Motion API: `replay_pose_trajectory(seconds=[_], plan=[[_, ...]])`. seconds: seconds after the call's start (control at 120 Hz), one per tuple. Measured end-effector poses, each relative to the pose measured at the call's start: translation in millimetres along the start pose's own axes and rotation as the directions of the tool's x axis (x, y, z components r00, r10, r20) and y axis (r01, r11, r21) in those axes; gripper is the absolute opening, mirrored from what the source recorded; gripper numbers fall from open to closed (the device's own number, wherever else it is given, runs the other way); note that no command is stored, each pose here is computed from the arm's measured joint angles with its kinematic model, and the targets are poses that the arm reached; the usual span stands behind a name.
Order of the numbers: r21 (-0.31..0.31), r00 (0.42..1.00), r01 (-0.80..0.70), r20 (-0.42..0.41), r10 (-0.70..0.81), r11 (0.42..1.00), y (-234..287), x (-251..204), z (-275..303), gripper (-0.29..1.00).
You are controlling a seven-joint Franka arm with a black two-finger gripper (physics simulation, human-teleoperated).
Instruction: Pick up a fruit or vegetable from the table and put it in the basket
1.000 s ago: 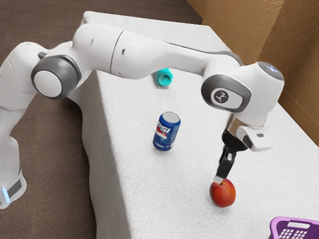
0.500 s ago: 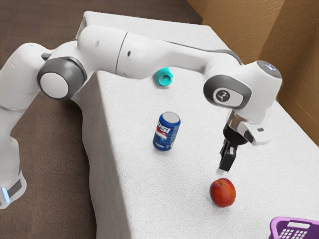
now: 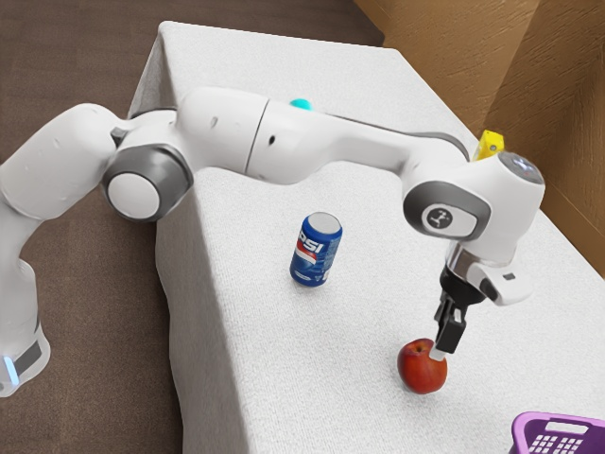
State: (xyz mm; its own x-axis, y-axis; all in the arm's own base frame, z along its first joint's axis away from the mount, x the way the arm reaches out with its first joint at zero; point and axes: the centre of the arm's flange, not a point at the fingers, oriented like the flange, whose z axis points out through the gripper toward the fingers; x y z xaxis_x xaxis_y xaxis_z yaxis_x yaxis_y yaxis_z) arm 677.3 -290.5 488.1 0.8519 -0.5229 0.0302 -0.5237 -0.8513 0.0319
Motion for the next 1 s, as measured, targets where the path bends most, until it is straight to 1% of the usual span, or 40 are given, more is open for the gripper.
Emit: replay_pose_trajectory(seconds=[0.317, 1.0], plan=[[-0.013, 1.000, -0.012, 0.003, 0.012, 1.000, 7.5, 3.1, 7.4, 0.70], [-0.041, 0.999, -0.008, 0.037, 0.009, 0.999, 8.4, 8.0, 38.8, 0.70]])
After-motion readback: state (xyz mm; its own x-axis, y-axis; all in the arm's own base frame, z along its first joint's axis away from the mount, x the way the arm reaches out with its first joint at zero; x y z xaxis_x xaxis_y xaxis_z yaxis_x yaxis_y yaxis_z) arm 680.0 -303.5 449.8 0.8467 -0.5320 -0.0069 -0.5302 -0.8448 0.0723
